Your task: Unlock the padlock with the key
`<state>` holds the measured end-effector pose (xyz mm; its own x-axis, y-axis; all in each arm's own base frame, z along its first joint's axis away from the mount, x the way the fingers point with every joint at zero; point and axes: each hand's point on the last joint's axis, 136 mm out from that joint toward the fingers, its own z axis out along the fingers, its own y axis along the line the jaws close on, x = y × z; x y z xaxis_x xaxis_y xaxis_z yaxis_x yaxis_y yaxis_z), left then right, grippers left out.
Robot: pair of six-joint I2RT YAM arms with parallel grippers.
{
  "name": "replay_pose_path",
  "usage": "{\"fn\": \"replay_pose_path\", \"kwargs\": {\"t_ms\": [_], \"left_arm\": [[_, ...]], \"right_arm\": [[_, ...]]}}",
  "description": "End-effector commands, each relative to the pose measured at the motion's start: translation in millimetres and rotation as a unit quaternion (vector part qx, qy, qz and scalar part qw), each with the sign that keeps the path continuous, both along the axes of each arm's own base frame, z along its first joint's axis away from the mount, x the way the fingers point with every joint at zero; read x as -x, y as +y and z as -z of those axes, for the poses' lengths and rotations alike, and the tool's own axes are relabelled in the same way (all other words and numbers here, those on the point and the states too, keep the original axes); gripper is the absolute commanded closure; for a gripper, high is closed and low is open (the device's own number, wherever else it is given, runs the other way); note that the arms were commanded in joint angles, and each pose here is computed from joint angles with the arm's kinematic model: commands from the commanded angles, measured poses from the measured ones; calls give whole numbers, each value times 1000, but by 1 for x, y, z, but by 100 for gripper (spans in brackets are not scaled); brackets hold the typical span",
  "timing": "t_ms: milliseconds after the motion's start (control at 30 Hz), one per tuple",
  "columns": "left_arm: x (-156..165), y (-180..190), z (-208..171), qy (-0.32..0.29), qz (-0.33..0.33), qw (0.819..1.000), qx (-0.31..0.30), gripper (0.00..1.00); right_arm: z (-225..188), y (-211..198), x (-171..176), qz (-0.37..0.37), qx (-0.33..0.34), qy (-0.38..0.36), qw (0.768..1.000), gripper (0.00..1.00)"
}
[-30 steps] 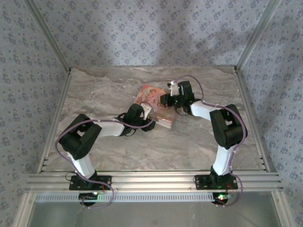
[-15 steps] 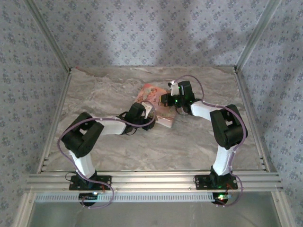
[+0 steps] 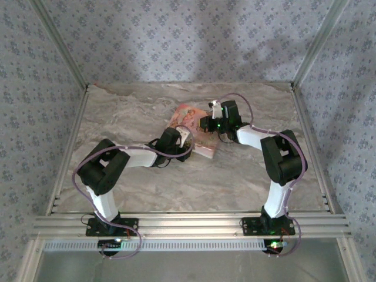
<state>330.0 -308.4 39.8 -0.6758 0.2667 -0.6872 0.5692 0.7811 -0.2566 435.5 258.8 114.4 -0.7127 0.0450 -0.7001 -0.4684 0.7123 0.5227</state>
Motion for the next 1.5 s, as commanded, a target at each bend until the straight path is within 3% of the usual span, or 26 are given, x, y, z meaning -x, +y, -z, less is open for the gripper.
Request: {"fn": "replay_pose_path", "kwargs": {"t_ms": [0,433,800,1167,1467], "left_arm": [[-7,-13,-22,-20,7,999,29,78],[8,-19,-36,53,6,997,53,80],[22,-30,-62,129,-8,986,104,81],[24,-36,-76,181,-32,975,128,81],[24,-43,-87,222,-50,962,153,81]], "right_arm": [[26,-3,26,-4,21,58,998,100],[-34,-19,36,-4,22,-43,999,100],[-60,-27,105,-36,47,-118,991,100],[-26,-25,159,-52,66,-120,989,100],[10,-16,173,-51,82,-137,986,100]]}}
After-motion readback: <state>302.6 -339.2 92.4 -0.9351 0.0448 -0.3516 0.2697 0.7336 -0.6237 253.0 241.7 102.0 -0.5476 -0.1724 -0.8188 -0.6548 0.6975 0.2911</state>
